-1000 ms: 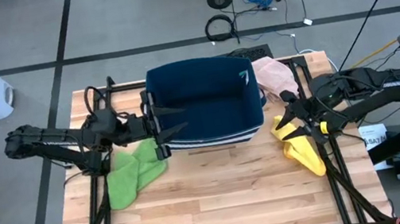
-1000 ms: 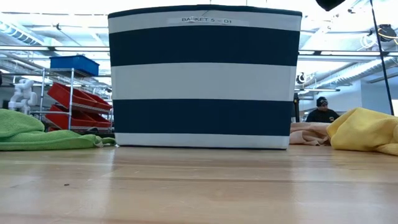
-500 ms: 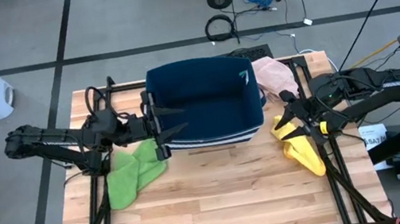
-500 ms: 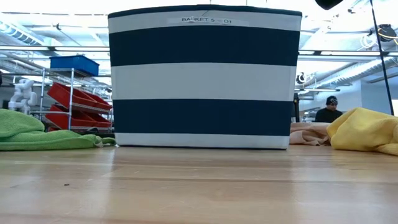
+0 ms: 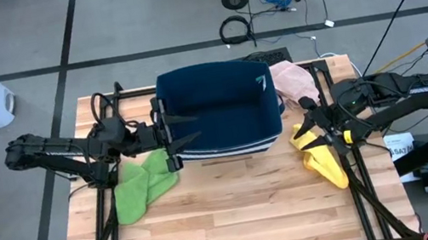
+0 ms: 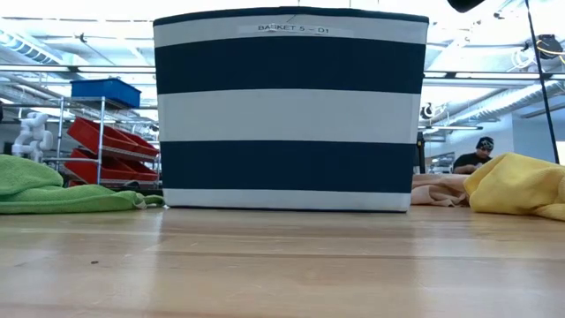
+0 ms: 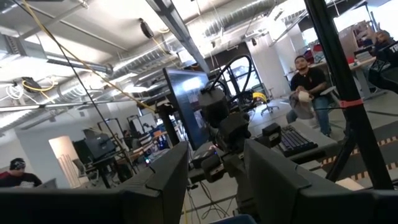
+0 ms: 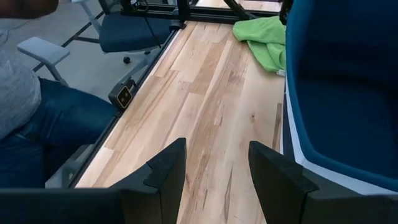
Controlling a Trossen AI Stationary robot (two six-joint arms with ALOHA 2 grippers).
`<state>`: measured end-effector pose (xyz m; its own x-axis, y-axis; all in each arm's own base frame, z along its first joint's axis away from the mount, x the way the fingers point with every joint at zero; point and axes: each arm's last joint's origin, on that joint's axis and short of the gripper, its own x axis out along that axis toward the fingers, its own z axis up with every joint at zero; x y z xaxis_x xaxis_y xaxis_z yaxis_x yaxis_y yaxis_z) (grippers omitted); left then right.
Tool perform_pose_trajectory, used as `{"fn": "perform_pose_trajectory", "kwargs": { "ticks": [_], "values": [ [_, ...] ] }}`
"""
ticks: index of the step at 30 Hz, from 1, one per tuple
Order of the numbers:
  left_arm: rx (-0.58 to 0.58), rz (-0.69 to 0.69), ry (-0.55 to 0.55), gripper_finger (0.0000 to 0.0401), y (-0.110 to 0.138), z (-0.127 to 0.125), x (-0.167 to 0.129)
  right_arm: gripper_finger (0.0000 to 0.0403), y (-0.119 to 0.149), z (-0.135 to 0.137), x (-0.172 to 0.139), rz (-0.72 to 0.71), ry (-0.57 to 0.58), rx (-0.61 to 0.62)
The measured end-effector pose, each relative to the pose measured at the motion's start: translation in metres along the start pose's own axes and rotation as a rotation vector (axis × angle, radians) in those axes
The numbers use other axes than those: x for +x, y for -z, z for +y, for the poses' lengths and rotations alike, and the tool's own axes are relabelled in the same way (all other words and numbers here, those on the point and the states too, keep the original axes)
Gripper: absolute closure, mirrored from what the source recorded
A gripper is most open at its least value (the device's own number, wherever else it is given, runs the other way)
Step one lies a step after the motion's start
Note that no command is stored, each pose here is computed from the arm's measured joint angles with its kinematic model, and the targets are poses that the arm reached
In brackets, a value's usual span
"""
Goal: Fold towel
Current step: Fold the yellow towel
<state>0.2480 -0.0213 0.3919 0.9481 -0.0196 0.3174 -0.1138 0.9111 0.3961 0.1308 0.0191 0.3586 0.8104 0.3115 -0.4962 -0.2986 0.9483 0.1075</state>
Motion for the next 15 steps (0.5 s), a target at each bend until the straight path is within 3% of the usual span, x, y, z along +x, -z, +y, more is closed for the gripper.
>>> {"fn": "perform_pose_trajectory", "kwargs": {
  "ticks": [6, 11, 15],
  "values": [
    [-0.006, -0.021, -0.010, 0.0238, -0.002, 0.001, 0.000, 0.0241, 0.002, 0.000, 0.000, 0.022, 0.000, 0.100],
    [-0.059, -0.014, -0.006, 0.0238, -0.001, 0.000, 0.000, 0.0241, 0.014, 0.000, 0.000, 0.140, 0.015, 0.202],
    [-0.136, -0.014, -0.004, 0.0238, -0.001, 0.000, 0.000, 0.0241, 0.025, -0.003, 0.000, 0.263, 0.145, 0.305]
  ]
}}
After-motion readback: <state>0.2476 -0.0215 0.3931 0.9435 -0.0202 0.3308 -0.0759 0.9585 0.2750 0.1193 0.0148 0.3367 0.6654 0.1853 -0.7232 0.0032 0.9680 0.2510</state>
